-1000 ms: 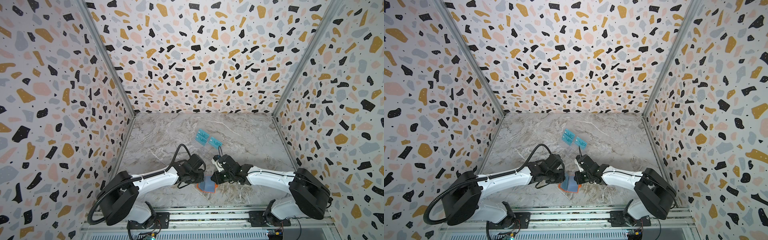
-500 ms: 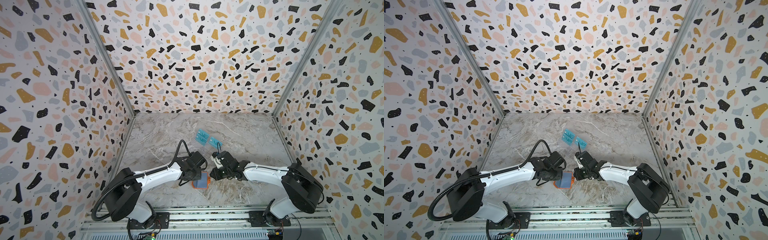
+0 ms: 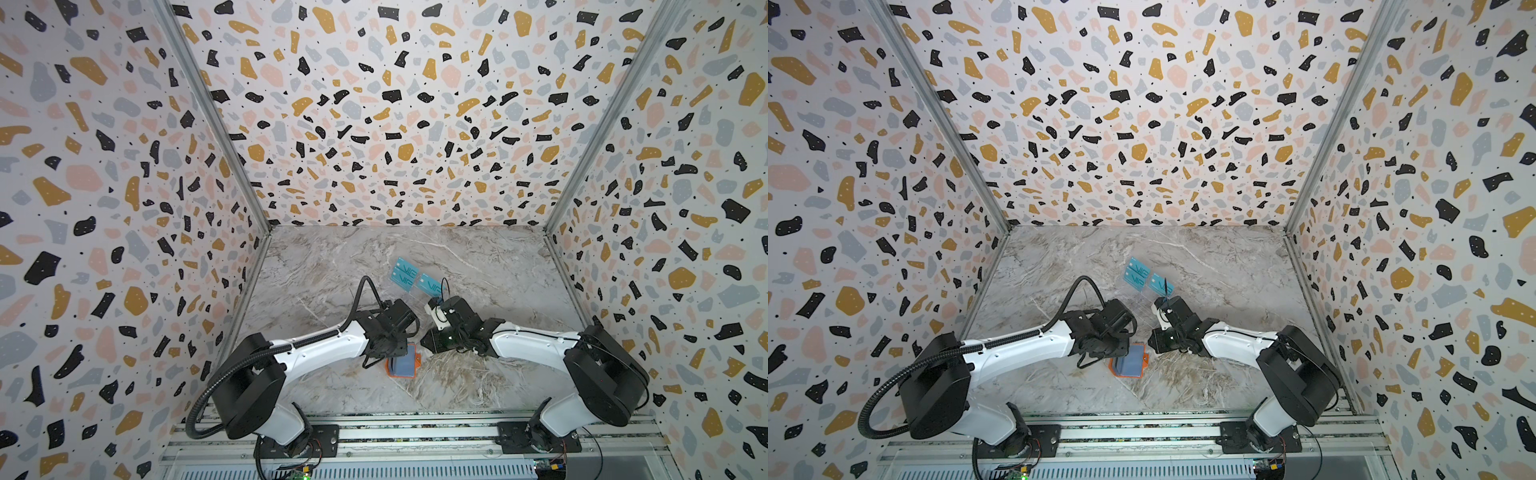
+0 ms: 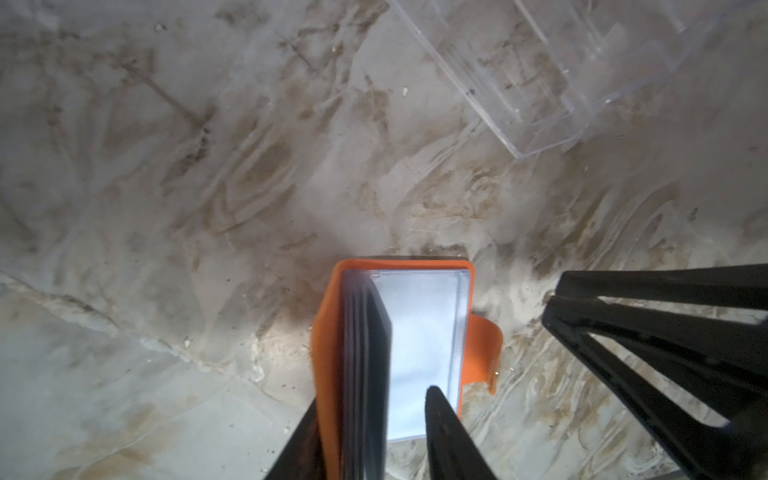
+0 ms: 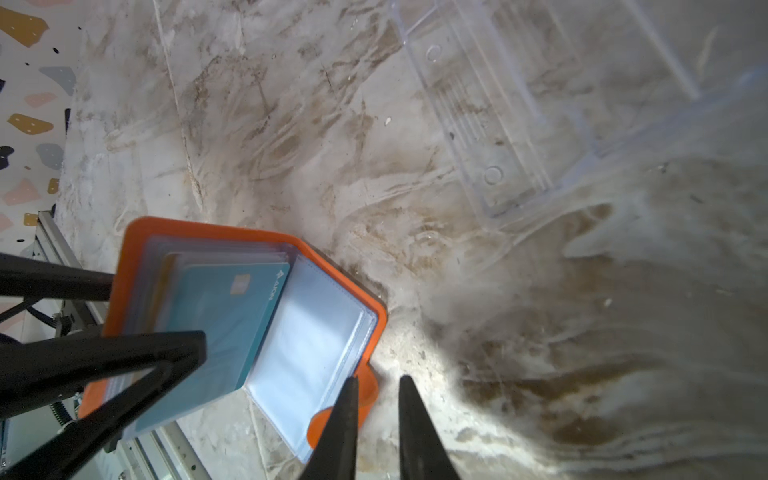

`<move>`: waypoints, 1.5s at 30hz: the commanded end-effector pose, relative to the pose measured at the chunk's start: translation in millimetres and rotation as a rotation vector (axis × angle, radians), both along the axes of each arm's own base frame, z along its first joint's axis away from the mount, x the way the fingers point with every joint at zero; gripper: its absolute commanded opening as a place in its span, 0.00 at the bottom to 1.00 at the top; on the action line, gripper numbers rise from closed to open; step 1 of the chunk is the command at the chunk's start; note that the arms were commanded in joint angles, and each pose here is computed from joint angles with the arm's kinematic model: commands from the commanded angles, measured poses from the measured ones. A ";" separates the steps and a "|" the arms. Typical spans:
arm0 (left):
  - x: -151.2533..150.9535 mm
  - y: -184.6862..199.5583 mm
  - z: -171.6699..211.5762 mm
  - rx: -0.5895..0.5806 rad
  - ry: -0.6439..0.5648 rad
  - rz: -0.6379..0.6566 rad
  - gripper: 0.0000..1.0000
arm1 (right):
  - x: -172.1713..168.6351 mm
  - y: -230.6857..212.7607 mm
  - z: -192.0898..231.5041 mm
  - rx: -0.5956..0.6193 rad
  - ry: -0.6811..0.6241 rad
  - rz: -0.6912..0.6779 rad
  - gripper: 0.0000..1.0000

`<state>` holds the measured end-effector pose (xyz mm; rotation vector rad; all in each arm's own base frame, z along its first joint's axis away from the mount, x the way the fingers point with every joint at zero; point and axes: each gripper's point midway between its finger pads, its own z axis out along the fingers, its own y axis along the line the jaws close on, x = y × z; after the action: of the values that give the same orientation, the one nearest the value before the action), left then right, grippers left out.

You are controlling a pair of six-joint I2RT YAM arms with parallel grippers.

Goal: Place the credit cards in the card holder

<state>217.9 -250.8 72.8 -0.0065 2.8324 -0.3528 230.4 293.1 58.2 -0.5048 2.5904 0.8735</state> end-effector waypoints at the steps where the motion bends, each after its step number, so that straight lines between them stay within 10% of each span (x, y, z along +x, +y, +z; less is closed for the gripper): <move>1: -0.3 -6.4 13.1 -0.018 -0.007 -0.003 0.44 | -1.2 -0.1 11.9 0.033 -0.030 0.011 0.21; 31: -36.5 -48.4 -21.3 -0.354 0.051 -0.075 0.50 | -9.9 22.3 47.6 0.344 0.031 0.093 0.15; 45: -33.1 -34.0 -25.2 -0.312 0.011 -0.047 0.48 | -18.1 24.3 -2.9 0.158 0.110 0.133 0.11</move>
<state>184.6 -288.0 47.0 -0.0011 2.7740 -0.8155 205.4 317.8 53.4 -0.5666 2.5764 1.2502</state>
